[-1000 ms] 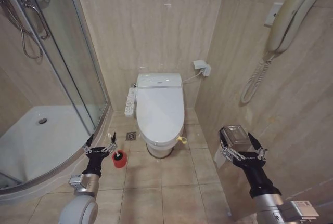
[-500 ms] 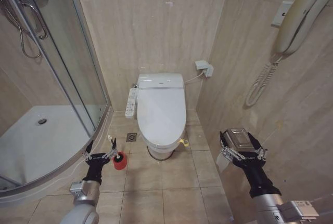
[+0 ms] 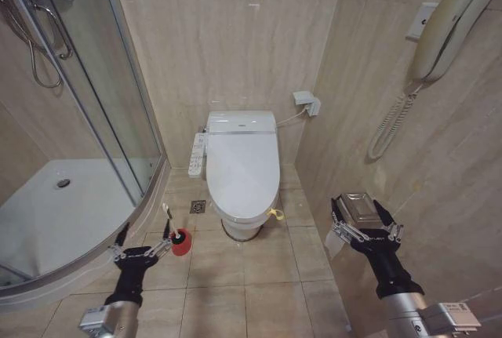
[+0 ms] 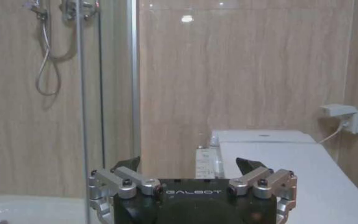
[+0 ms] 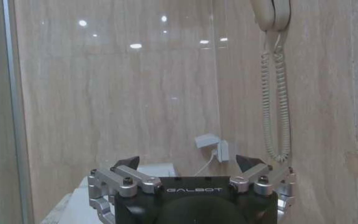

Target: Open the toilet lid, clean the toilet bowl with a toilet brush, close the toilet lid, and flush.

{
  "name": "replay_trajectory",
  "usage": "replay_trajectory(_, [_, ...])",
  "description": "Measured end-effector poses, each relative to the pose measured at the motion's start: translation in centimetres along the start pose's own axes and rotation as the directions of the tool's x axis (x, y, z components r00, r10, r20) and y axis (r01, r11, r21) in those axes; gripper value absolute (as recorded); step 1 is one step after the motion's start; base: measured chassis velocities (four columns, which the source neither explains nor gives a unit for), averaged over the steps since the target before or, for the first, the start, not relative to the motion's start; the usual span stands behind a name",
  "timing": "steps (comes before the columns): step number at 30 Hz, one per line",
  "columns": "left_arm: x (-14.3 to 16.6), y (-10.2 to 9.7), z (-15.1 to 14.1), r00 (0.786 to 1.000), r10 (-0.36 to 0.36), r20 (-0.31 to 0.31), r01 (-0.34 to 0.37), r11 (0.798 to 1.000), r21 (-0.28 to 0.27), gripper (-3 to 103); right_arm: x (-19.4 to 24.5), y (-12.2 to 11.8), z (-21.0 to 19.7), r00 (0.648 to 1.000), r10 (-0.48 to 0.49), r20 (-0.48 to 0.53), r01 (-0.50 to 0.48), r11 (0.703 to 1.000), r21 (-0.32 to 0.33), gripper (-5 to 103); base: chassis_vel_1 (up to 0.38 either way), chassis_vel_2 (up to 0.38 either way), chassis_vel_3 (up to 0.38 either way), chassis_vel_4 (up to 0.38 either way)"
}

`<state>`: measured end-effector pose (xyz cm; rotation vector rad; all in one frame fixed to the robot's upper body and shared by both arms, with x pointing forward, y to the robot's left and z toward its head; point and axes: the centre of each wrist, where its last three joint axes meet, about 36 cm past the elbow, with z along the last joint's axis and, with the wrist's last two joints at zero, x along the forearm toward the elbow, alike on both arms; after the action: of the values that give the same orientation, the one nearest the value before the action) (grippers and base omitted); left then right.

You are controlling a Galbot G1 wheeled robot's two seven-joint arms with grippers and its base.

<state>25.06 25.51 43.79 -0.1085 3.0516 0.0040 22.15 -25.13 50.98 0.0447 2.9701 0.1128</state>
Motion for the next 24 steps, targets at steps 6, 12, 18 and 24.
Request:
replay_trajectory(6, [1.1, 0.8, -1.6, 0.998, 0.06, -0.024, -0.06, 0.998, -0.001, 100, 0.0, 0.0, 0.0, 1.0, 0.0, 0.0, 0.0, 1.0, 0.0, 100, 0.0, 0.0, 0.0, 0.0])
replay_trajectory(12, [1.6, 0.4, -3.5, 0.994, 0.102, -0.032, -0.102, 0.995, 0.02, 100, 0.0, 0.0, 0.0, 1.0, 0.0, 0.0, 0.0, 1.0, 0.0, 100, 0.0, 0.0, 0.0, 0.0])
replay_trajectory(18, [2.5, -0.2, -4.7, 0.993, 0.115, -0.031, -0.115, 0.993, 0.015, 100, 0.0, 0.0, 0.0, 1.0, 0.0, 0.0, 0.0, 1.0, 0.0, 100, 0.0, 0.0, 0.0, 0.0])
replay_trajectory(24, [3.0, -0.3, -6.6, 0.992, 0.13, 0.001, -0.13, 0.992, 0.002, 100, 0.0, 0.0, 0.0, 1.0, 0.0, 0.0, 0.0, 1.0, 0.0, 100, 0.0, 0.0, 0.0, 0.0])
